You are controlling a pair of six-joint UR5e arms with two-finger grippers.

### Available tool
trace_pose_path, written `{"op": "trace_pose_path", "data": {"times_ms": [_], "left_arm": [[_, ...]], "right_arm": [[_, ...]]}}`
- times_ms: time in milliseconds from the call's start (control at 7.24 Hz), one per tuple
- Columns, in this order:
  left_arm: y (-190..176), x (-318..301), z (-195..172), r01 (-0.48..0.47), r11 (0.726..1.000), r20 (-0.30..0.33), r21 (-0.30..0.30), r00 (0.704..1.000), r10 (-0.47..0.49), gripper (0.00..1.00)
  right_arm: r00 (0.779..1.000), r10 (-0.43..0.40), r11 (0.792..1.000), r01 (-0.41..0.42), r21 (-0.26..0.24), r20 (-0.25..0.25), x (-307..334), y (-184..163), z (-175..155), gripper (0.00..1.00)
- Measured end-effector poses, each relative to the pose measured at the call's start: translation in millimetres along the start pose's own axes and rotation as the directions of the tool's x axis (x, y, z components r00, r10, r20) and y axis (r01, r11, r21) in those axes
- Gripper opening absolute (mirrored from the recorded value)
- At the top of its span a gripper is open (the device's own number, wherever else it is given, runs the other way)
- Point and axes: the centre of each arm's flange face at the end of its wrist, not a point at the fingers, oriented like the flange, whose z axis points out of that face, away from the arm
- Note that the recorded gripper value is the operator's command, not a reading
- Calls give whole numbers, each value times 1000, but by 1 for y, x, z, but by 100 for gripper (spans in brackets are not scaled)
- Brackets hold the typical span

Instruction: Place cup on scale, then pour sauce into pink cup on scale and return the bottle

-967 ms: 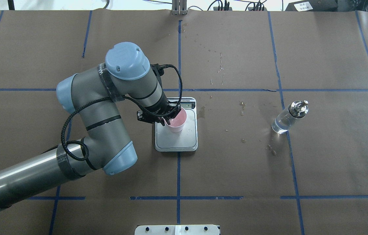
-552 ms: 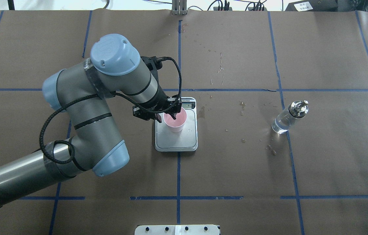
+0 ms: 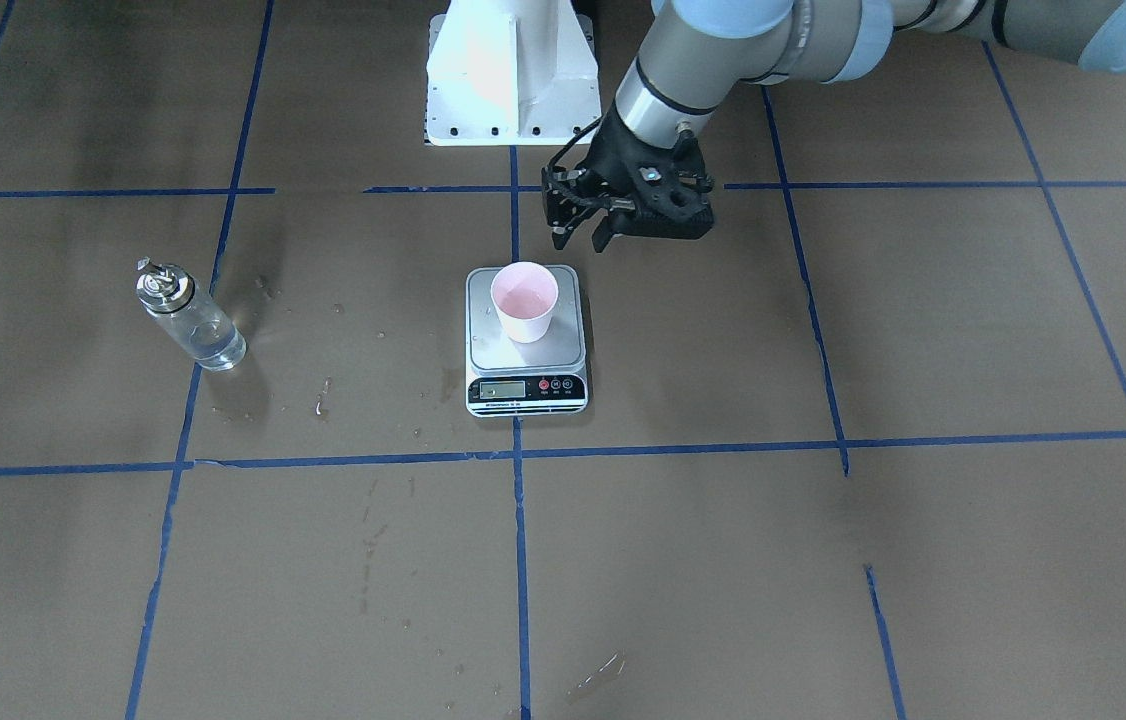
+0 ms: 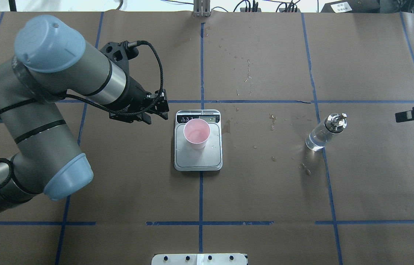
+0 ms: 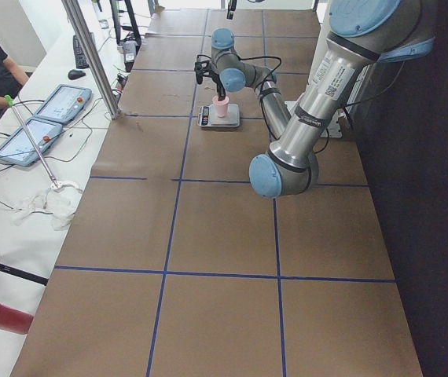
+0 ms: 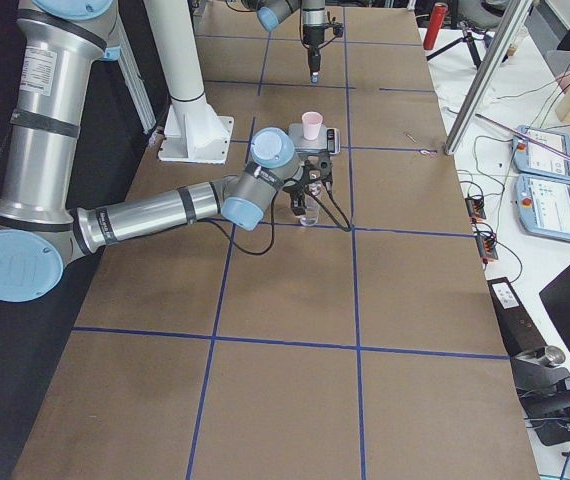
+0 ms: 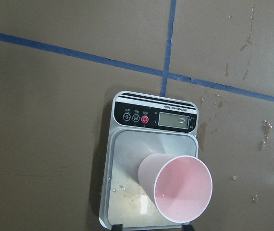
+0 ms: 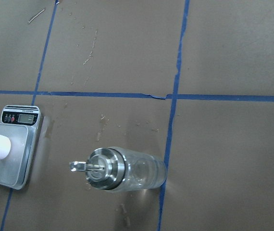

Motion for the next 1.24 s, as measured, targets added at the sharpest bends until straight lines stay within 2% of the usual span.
{"op": "trace_pose_path", "data": {"times_ms": [414, 552, 690, 967, 1105, 1243], "left_arm": [[-18, -17, -13, 24, 999, 9, 37, 1000, -25, 51], [-22, -20, -15, 30, 999, 11, 44, 999, -30, 51], [-25, -23, -18, 35, 998, 13, 51, 999, -35, 51], [-34, -36, -23, 43, 997, 23, 68, 999, -45, 60], [-43, -47, -27, 23, 996, 35, 81, 999, -26, 61], [-52, -61, -32, -16, 995, 53, 95, 999, 11, 61]], "right_arm": [[999, 11, 999, -9, 50, -35, -63, 40, 47, 100], [998, -2, 997, 8, 78, -67, -72, 54, 66, 100], [993, -30, 991, 45, 125, -117, -80, 72, 90, 100], [978, -65, 971, 107, 212, -199, -89, 109, 125, 100], [972, -51, 958, 113, 264, -231, -89, 123, 136, 98], [961, -48, 933, 141, 330, -274, -86, 135, 149, 98]]}}
